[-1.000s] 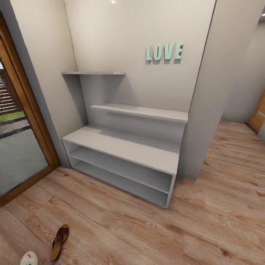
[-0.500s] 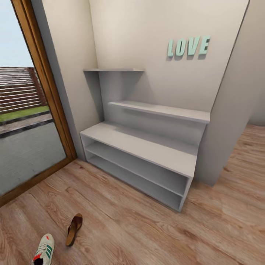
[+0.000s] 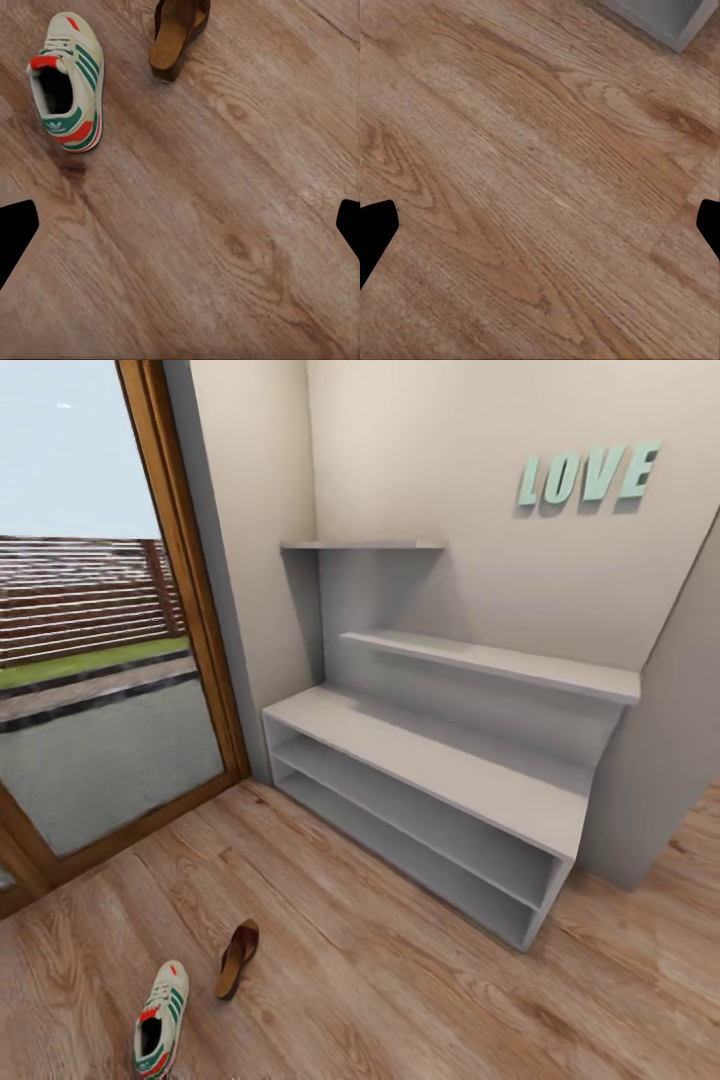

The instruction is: Pick up the two gym shoes and the two sandals from the corridor floor and place them onto the hallstand (shoe rack) in the corridor, making sure they are on the rack and not on the floor. Arrange them so the two gym shoes are next to each other and the two sandals are next to each other.

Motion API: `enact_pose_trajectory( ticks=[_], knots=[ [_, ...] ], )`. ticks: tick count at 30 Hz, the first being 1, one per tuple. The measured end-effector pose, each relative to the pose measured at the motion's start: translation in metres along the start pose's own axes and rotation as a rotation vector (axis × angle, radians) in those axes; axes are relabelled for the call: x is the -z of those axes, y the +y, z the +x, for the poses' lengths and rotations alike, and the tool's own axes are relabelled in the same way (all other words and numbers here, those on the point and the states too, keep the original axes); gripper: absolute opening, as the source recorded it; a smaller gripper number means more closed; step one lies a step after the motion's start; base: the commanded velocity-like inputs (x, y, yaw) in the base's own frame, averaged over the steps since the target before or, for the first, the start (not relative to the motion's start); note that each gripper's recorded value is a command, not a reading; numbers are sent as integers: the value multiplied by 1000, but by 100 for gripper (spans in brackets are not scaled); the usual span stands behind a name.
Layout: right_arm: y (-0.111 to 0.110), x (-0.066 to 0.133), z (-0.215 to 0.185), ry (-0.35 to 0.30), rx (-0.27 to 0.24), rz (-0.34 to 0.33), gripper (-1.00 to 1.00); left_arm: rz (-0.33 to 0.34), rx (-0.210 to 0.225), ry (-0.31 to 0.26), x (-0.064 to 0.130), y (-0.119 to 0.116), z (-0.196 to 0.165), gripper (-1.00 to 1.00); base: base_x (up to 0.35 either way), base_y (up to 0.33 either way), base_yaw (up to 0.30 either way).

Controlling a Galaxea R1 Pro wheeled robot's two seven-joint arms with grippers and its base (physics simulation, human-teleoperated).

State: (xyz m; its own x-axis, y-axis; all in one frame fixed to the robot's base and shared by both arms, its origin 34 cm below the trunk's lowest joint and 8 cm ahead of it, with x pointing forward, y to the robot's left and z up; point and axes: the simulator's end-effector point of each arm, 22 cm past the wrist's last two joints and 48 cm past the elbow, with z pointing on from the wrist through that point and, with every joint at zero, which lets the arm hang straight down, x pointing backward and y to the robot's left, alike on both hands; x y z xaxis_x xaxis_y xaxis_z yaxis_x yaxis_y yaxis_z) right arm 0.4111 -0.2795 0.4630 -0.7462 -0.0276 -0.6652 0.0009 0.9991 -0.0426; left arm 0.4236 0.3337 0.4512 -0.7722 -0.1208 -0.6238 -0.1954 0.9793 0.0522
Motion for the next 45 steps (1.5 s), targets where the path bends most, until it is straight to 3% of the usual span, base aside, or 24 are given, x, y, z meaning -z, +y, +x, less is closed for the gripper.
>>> enact_pose_trajectory(
  ticks=[45],
  knots=[
    [1, 0, 14, 33, 4, -3, 100, -5, -5, 31, -1, 2, 14, 100, 0, 0, 272]
  ],
)
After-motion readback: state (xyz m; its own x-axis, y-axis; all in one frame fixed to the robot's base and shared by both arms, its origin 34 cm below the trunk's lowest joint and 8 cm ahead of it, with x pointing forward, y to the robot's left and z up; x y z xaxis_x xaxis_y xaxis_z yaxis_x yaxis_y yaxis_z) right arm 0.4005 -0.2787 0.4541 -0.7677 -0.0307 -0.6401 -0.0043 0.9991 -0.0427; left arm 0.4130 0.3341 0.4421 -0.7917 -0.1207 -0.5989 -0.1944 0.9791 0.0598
